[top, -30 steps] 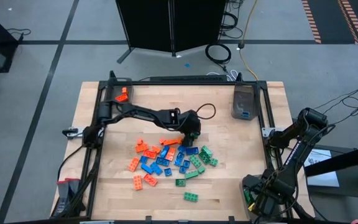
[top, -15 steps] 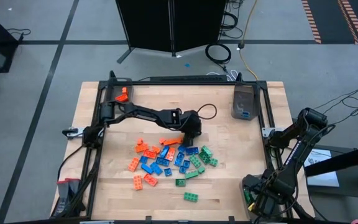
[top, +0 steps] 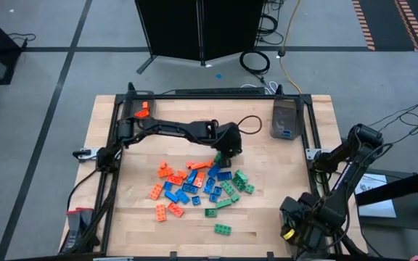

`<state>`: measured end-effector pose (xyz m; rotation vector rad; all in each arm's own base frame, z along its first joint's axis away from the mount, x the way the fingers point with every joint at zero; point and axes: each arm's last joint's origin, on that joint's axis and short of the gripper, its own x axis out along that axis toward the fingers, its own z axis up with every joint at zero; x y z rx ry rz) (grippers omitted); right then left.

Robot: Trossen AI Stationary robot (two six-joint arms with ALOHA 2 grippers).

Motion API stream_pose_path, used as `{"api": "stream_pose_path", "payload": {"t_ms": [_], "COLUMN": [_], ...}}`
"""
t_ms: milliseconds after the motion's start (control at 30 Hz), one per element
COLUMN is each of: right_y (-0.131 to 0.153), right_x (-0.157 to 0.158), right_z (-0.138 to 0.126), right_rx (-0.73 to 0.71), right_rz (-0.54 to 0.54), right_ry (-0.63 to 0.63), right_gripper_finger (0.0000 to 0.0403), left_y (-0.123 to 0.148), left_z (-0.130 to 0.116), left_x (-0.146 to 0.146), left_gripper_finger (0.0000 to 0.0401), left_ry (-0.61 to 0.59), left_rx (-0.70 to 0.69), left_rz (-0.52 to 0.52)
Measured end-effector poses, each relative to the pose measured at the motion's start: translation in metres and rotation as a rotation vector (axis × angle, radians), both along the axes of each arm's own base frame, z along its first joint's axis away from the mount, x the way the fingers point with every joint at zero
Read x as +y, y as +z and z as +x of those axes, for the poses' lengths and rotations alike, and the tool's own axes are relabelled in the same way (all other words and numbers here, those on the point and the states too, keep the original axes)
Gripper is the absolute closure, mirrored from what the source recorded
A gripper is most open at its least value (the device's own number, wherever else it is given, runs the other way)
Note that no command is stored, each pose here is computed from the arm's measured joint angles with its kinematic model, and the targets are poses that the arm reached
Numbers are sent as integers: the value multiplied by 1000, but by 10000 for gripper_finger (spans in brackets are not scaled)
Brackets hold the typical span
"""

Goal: Sort blocks
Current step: Put the green game piece into the bottom right black bin

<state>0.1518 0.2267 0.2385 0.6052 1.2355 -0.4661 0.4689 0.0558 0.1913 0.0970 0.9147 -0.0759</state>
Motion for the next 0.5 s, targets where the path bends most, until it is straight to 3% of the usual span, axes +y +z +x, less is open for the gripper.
{"api": "stream_pose_path", "payload": {"t_ms": [267, 500], "right_y": [26, 57], "right_x": [-41, -80], "right_z": [-1, -1], "right_rx": [-329, -656], "right_rz": [-300, -511], "right_ry": [-186, -289], "right_gripper_finger": [62, 62], "left_y": [61, 135], "left_z": [5, -19], "left_x": [-12, -17], "left_gripper_finger": [275, 275], "left_ry": [-100, -138], "left_rx": [-52, -265], "left_rz": [-85, -80]}}
